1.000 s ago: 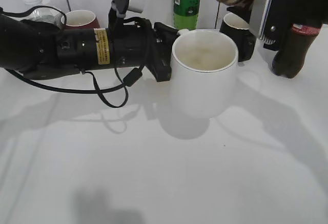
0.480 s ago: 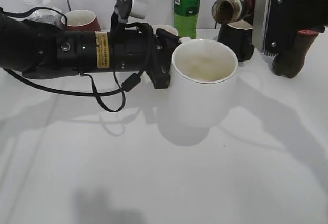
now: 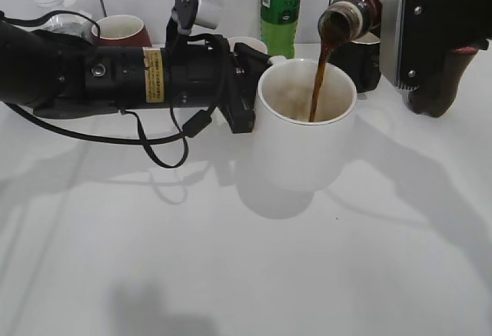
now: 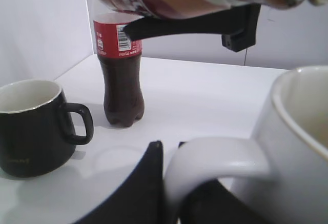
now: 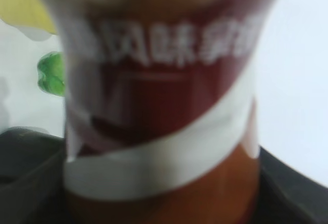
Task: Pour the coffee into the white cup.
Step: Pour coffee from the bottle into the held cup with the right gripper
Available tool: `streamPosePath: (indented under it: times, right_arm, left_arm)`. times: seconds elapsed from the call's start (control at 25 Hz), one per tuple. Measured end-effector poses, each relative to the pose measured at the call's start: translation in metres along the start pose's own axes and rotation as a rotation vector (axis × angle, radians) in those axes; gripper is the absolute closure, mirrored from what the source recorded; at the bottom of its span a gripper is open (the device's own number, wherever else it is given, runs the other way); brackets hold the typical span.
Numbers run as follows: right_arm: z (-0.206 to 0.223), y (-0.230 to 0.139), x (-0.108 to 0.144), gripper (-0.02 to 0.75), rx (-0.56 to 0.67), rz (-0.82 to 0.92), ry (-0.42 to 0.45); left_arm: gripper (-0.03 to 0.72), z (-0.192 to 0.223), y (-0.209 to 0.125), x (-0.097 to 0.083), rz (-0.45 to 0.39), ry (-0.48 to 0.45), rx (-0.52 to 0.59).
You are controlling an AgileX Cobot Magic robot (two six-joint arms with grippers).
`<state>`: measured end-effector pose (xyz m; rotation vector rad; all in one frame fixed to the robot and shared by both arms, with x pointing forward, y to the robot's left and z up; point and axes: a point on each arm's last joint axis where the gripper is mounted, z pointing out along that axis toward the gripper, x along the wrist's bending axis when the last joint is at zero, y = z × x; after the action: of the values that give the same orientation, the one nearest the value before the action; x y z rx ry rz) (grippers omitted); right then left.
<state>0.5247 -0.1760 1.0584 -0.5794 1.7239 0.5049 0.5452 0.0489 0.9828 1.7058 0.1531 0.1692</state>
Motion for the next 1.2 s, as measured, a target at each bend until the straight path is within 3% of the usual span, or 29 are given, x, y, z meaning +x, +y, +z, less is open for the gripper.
streamPosePath:
  times: [1.2]
  right_arm:
    - [0.0000, 0.0000, 0.0000, 0.210, 0.000, -0.064, 0.000]
  left_arm:
    - [0.637, 0.0000, -0.0004, -0.0004, 0.004, -0.004, 0.004]
